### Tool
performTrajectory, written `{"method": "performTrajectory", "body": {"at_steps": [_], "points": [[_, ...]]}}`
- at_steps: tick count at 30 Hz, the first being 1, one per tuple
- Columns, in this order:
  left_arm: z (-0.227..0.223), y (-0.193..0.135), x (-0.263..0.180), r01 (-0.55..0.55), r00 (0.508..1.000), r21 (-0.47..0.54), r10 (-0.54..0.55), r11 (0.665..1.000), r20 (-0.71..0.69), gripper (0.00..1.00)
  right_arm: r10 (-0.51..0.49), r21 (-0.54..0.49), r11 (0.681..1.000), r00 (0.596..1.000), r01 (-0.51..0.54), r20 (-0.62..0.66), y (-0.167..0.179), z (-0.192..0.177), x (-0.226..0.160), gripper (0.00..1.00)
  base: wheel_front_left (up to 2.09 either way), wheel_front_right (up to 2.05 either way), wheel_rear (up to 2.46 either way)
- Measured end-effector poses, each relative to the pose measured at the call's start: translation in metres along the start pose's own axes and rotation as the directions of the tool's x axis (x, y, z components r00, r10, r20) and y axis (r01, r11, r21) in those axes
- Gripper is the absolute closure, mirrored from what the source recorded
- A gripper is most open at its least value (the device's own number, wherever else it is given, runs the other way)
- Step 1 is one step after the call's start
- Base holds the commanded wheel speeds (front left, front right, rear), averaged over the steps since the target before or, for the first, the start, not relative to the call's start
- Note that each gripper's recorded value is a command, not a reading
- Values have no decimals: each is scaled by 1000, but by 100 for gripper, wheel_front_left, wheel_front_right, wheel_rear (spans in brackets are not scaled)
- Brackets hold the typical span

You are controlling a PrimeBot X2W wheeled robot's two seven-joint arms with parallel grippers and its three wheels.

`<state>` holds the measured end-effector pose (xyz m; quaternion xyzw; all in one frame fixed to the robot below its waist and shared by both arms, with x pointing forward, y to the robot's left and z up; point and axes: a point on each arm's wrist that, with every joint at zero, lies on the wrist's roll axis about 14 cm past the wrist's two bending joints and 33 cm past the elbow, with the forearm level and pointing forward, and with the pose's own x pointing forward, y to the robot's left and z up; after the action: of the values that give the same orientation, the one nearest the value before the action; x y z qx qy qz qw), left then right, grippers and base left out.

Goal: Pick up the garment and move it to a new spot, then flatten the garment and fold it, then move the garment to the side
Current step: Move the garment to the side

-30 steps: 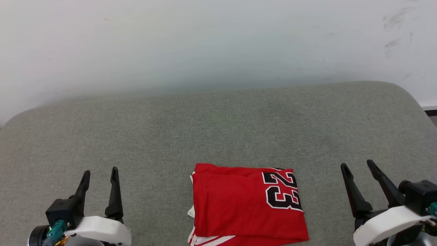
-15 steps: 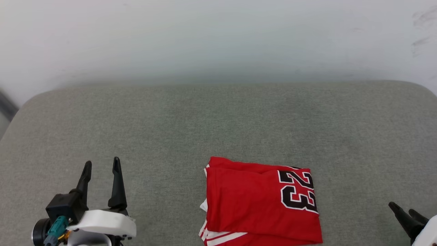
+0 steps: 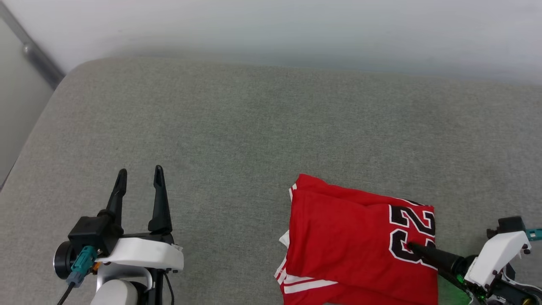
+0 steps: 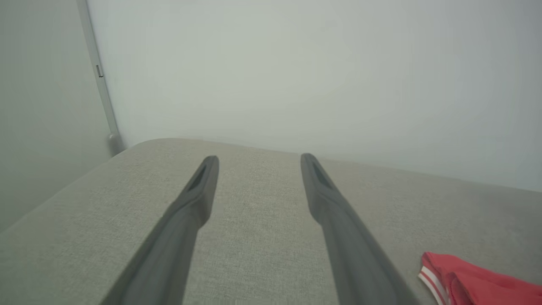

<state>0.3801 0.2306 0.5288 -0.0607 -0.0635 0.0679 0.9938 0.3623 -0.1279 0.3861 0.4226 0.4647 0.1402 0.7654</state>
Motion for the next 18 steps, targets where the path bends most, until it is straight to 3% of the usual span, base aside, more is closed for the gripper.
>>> {"method": "performTrajectory", "body": {"at_steps": [2,3,4,5,13,18], "points": [[-4,5,-1,-11,1000,3,11,1000,-12,0,17,15,1000,999,-16,-34,5,-2,12,0,0,0,0],[-4,6,0,-11,1000,6,11,1000,-13,0,25,24,999,998,-24,-49,7,-3,17,46,0,0,0],[-3,7,1,-14,1000,9,14,1000,-11,0,27,25,999,997,-26,-68,9,-5,22,76,0,0,0],[-3,8,1,-17,1000,13,17,1000,-11,0,29,21,999,996,-27,-83,10,-7,26,100,0,0,0],[-2,16,-3,-33,999,26,33,999,-9,0,-30,-127,992,997,21,-74,14,-7,29,100,0,0,0],[3,10,-6,-4,1000,28,4,1000,5,0,-99,-330,938,995,104,32,12,6,13,100,0,0,0]]}}
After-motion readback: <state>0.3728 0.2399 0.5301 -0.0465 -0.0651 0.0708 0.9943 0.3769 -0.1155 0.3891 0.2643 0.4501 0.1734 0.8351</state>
